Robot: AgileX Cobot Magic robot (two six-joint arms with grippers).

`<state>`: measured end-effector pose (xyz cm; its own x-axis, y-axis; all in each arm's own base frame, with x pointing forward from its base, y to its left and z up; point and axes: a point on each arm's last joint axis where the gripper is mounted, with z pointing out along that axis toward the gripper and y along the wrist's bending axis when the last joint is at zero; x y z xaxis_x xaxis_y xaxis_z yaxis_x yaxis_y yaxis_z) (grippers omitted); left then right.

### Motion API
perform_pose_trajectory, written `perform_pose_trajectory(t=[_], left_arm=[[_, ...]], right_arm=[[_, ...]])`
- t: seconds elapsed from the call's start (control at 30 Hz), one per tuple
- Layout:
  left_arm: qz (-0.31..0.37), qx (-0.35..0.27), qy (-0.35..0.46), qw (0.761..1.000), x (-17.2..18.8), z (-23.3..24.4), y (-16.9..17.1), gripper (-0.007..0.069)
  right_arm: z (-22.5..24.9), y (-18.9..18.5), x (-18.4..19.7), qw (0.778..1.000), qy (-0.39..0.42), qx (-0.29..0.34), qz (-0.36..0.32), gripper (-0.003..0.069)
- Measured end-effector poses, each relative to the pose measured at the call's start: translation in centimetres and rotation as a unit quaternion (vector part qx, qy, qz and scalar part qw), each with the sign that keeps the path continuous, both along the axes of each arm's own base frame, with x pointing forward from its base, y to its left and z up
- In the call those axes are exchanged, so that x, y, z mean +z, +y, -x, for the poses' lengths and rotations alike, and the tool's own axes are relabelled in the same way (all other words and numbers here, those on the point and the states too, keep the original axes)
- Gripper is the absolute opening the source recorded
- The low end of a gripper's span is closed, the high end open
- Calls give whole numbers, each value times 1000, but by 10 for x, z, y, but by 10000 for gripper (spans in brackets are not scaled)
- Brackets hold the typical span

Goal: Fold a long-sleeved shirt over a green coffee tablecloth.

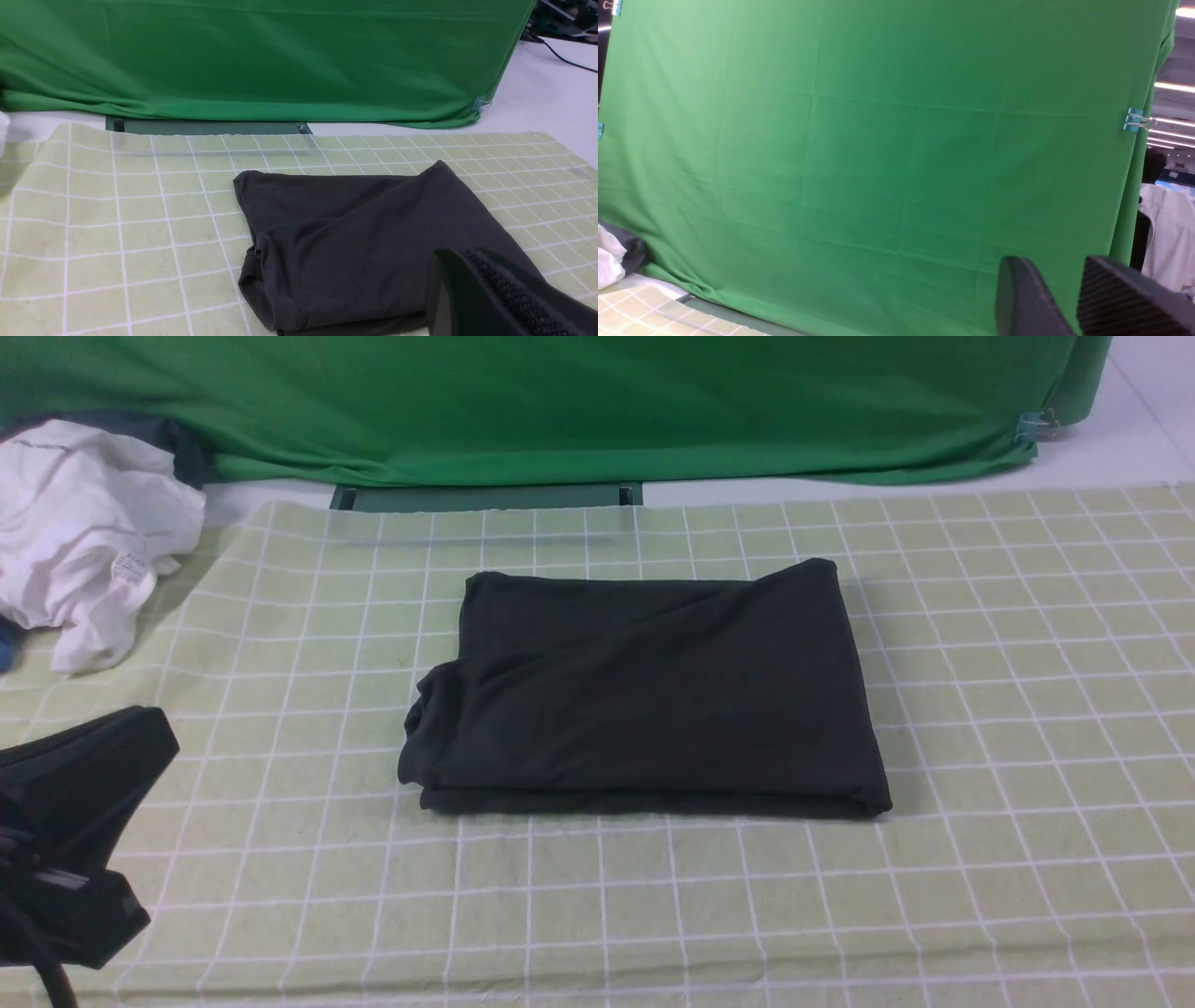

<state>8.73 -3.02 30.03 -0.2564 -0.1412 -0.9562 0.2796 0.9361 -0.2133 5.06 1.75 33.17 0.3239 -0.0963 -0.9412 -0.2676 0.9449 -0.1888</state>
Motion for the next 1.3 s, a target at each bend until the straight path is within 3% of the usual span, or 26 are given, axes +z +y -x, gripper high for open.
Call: perform_pose_trajectory(t=[0.23, 0.33, 0.4, 0.57, 0.8, 1.3], left_arm=[[-60, 10, -56, 997, 5, 4, 5, 11], [-77, 61, -107, 989, 2, 14, 16, 11], [-86, 115, -130, 981, -15, 22, 24, 11], [-96, 168, -141, 971, -62, 30, 31, 11], [-119, 158, -70, 978, -105, 31, 31, 11], [-127, 154, -50, 979, -109, 32, 31, 11]], right_arm=[[0, 0, 0, 1000, 0, 0, 0, 210], [0, 0, 0, 1000, 0, 0, 0, 215], [0, 0, 0, 1000, 0, 0, 0, 218], [0, 0, 0, 1000, 0, 0, 0, 230], [0, 0, 0, 1000, 0, 0, 0, 237], [0, 0, 0, 1000, 0, 0, -1, 237]])
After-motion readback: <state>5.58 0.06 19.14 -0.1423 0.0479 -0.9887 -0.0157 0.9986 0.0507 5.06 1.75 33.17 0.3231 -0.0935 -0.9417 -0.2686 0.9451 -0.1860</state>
